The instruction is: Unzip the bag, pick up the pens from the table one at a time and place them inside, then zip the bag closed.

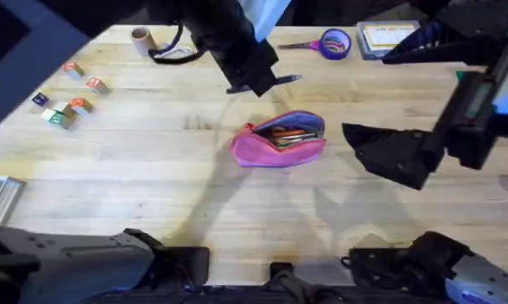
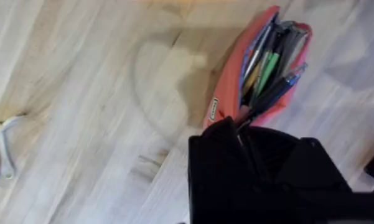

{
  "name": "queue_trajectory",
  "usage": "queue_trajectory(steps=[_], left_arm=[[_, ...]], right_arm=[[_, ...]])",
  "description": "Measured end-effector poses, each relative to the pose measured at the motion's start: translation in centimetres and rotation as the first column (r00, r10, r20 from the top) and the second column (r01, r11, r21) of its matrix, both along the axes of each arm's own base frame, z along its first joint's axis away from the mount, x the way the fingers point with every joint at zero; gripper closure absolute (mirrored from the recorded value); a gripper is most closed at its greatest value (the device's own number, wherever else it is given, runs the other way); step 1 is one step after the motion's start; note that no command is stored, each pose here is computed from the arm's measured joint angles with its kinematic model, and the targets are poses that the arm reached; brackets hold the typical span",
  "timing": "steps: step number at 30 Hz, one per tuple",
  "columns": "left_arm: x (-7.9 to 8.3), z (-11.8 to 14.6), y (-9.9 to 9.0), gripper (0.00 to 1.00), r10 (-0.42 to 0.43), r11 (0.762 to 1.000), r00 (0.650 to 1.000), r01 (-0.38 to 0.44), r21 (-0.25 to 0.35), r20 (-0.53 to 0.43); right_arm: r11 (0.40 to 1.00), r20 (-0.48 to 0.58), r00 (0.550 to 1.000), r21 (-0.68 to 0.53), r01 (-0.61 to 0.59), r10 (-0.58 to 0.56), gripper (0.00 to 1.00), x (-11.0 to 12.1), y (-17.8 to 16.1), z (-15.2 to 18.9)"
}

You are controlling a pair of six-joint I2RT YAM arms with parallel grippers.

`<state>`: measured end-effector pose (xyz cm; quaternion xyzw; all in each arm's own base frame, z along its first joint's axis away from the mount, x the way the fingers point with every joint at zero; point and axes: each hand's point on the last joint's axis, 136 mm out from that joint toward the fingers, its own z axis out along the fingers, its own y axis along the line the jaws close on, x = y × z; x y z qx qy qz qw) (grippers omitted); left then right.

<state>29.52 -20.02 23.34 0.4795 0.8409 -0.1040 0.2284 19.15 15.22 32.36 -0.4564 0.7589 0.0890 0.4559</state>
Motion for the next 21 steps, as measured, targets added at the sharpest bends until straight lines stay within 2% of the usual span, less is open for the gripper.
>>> queue_trajectory(steps=[4, 10, 16, 21], left_arm=[[-0.4, -0.6, -1.0, 0.956, -0.018, 0.999, 1.000, 0.017, -0.039, -0.021], [-0.9, -1.2, -3.6, 0.956, -0.034, 0.995, 0.998, 0.028, -0.093, -0.058], [-1.8, -3.0, -5.6, 0.956, 0.000, 0.995, 0.988, -0.015, -0.095, -0.155], [-1.4, -5.2, -7.3, 0.956, 0.012, 0.996, 0.979, -0.029, -0.083, -0.202]], right_arm=[[1.000, 0.016, 1.000, 0.009, 0.002, -0.002, 0.003, -0.7, -0.5, 0.4], [1.000, 0.049, 0.999, 0.030, 0.002, -0.004, 0.003, -1.6, -1.2, 1.2], [0.999, 0.062, 0.998, 0.040, 0.002, -0.004, 0.003, -2.0, -1.4, 1.6], [0.999, 0.058, 0.998, 0.044, 0.007, -0.010, 0.003, -2.0, -1.4, 1.6]])
